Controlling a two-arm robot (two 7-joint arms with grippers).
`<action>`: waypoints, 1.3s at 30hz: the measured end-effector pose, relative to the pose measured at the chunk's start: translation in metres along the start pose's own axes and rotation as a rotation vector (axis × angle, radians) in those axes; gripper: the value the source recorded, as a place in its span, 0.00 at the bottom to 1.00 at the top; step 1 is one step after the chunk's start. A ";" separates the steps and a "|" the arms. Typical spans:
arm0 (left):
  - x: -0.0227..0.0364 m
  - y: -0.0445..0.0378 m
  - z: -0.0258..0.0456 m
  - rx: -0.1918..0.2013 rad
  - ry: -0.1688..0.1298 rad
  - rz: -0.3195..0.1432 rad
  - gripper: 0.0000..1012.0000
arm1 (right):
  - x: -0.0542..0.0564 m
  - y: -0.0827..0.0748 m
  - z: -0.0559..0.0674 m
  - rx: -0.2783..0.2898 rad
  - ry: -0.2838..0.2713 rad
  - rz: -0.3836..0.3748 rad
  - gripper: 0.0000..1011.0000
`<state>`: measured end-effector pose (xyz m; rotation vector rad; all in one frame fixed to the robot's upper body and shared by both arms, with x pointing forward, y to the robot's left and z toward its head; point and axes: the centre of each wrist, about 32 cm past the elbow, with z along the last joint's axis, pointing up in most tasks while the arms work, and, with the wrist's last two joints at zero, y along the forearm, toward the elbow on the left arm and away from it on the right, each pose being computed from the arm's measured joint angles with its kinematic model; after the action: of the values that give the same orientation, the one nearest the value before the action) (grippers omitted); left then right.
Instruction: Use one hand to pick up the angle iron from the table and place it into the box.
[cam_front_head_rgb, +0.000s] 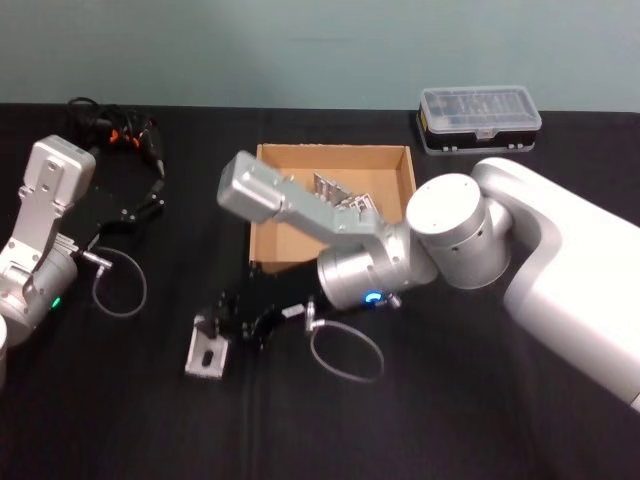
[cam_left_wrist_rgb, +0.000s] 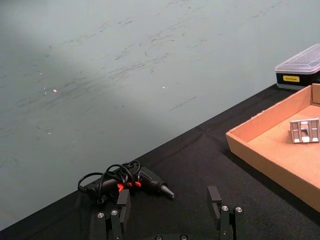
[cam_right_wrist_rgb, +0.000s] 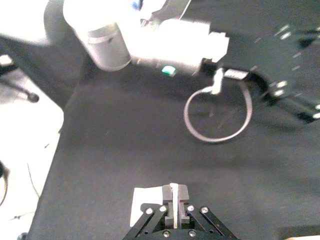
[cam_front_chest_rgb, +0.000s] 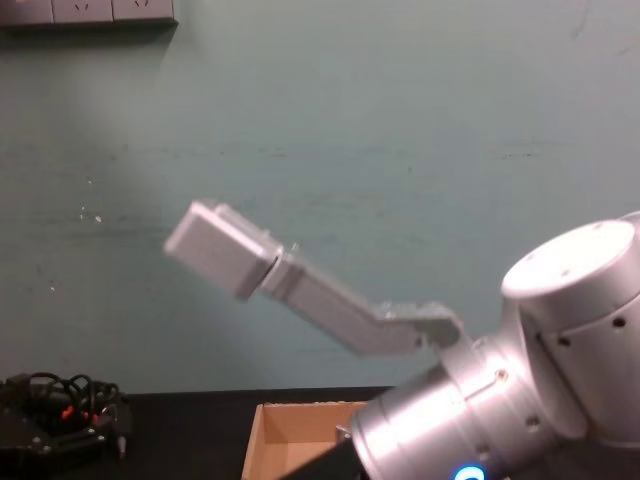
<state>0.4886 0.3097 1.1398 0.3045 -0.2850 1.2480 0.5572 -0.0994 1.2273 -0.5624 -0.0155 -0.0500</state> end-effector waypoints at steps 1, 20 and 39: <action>0.0000 0.0000 0.0000 0.000 0.000 0.000 0.99 | 0.001 -0.002 0.001 0.009 0.004 -0.007 0.07; 0.0000 0.0000 0.0000 0.000 0.000 0.000 0.99 | 0.035 -0.069 0.012 0.193 0.119 -0.319 0.07; 0.0000 0.0000 0.0000 0.000 0.000 0.000 0.99 | 0.060 -0.088 -0.022 0.021 0.191 -0.485 0.07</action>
<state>0.4886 0.3097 1.1398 0.3045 -0.2850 1.2481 0.6124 -0.1885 1.2572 -0.5205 0.0343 -0.5751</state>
